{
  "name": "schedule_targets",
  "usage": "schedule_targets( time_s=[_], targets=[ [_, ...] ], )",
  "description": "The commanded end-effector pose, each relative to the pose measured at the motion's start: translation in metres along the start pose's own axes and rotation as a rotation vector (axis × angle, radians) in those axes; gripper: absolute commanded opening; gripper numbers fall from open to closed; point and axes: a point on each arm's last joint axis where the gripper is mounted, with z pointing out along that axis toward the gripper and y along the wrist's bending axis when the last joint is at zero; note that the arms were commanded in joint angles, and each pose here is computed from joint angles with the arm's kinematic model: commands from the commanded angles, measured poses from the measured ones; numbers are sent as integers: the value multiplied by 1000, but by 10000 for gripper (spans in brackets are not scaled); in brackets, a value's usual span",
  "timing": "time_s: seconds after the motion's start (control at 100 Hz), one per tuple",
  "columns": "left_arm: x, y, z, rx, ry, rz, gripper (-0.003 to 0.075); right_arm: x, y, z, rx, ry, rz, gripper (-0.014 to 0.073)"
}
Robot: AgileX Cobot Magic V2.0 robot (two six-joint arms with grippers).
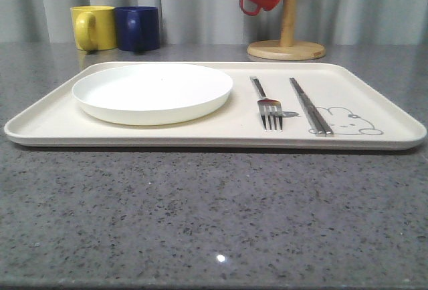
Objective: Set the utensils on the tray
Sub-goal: 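Move the right gripper back and grasp the silver spoon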
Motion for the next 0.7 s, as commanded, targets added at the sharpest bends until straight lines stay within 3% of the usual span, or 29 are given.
schedule_targets(
  time_s=[0.0, 0.12, 0.19, 0.41, 0.69],
  targets=[
    [-14, 1, 0, -22, -86, -10, -18, -7, -1, -20, -4, -86, -1, 343],
    [-14, 1, 0, -22, -85, -10, -18, -7, -1, -14, -4, -66, -1, 328],
    [-14, 1, 0, -22, -85, -10, -18, -7, -1, -14, -4, -64, -1, 272],
    [-14, 1, 0, -22, -83, -10, -18, -6, -1, -15, -6, -59, 0, -32],
    [-14, 1, 0, -22, -83, -10, -18, 3, 5, -57, -28, -121, 47, -46]
  ],
)
